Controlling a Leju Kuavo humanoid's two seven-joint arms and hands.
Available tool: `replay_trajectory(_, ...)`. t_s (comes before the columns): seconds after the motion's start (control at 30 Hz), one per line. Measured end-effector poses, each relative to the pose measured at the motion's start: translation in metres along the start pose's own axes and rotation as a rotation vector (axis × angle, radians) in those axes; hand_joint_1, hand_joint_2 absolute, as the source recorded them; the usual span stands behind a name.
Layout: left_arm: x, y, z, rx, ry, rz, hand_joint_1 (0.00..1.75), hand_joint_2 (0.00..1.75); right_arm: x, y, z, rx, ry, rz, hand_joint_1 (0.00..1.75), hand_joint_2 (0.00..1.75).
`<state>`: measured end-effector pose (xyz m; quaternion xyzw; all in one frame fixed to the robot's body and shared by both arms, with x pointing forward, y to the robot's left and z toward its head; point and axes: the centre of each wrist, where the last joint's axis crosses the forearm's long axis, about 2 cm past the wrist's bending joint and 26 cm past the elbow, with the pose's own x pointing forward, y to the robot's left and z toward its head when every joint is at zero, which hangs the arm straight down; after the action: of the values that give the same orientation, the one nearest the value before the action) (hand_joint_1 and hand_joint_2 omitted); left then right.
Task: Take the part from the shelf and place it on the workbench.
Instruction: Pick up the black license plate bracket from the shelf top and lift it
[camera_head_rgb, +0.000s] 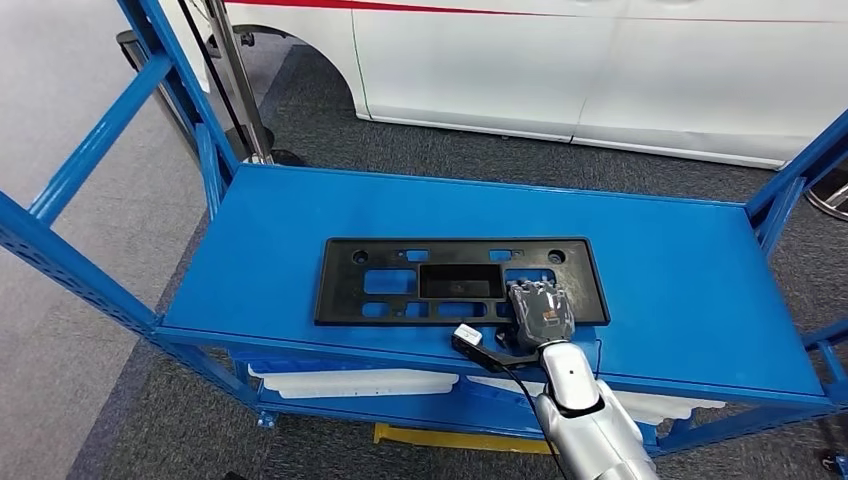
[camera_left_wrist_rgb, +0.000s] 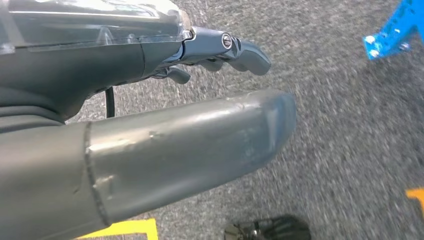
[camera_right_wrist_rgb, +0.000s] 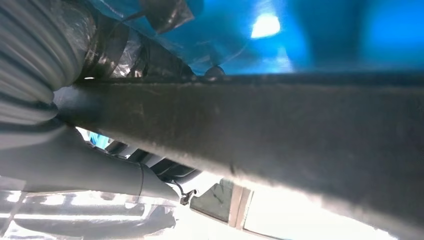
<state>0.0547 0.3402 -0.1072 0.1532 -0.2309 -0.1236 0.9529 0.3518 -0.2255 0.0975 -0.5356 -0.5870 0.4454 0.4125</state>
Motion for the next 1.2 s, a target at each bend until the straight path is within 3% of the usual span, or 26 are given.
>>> replay_trajectory(0.17,-0.003,-0.001,0.001,-0.001,0.007,0.004,0.00,0.00,0.005,0.001,0.007,0.003,-0.045,-0.135,1.75,1.75)
replay_trajectory(0.43,-0.004,-0.007,0.003,0.006,0.015,0.041,0.00,0.00,0.046,-0.035,0.023,-0.123,-0.170,-0.683,1.75,1.75)
replay_trajectory(0.63,-0.004,-0.015,0.006,0.005,0.029,0.080,0.00,0.00,0.065,-0.079,0.048,-0.244,-0.214,-1.261,1.75,1.75)
replay_trajectory(0.73,-0.005,-0.020,0.007,-0.001,0.038,0.099,0.00,0.00,0.069,-0.094,0.061,-0.256,-0.240,-1.478,1.75,1.75)
replay_trajectory(0.87,-0.002,-0.028,0.009,-0.024,0.035,0.127,0.00,1.75,0.071,-0.108,0.072,-0.268,-0.292,-1.612,1.75,1.75)
replay_trajectory(1.2,-0.001,-0.037,0.011,-0.027,0.044,0.189,0.00,1.75,0.078,-0.098,0.112,-0.213,-0.236,-1.686,1.75,1.75)
